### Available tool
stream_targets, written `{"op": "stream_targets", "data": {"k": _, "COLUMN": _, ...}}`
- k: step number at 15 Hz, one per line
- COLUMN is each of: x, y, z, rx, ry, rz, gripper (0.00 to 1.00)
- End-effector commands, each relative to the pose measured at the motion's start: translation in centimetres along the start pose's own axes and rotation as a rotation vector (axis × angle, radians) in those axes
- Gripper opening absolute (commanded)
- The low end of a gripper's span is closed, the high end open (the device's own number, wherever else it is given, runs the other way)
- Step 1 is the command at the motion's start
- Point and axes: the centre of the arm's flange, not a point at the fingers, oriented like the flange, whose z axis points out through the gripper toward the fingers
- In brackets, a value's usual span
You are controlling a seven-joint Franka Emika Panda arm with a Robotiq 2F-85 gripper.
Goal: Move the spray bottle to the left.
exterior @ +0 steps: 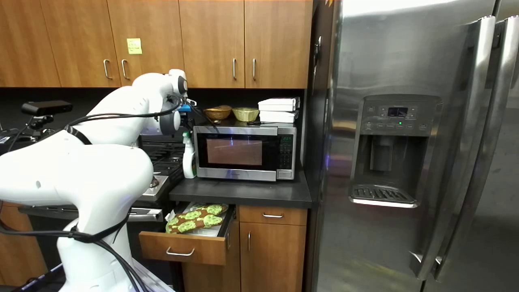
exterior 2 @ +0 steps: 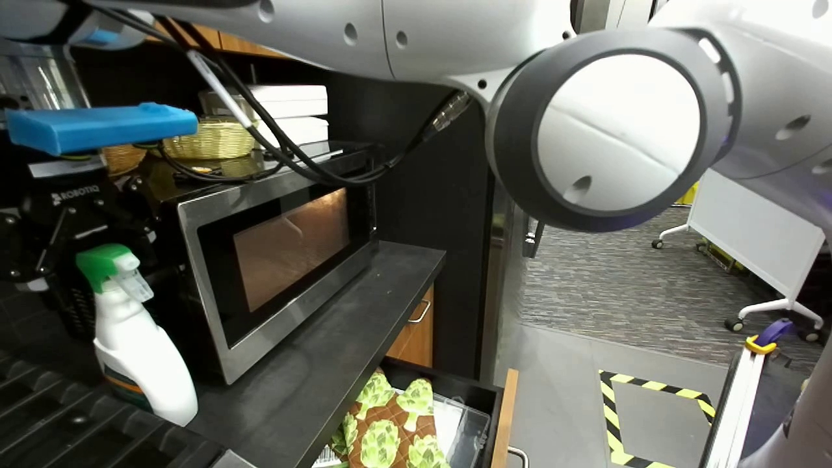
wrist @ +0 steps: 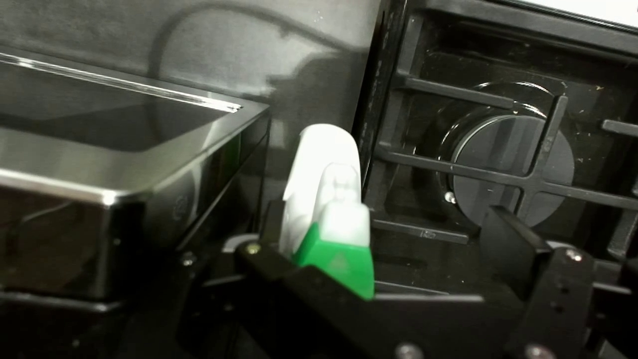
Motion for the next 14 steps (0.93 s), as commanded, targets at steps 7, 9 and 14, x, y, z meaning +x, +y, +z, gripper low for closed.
{"op": "stream_targets", "data": {"k": 7, "x": 3.2, "y": 0.6, "z": -1.1, "rx": -0.061, "ry": 0.062, "rz": 0.023, "gripper": 1.0}}
{"op": "stream_targets", "data": {"k": 9, "x": 3.4, "y": 0.7, "z": -1.2, "rx": -0.063, "ry": 0.077, "rz": 0.028, "gripper": 1.0}}
{"op": "stream_targets", "data": {"k": 14, "x": 3.6, "y": 1.2, "z": -1.1, "rx": -0.078, "ry": 0.094, "rz": 0.041, "gripper": 0.54}}
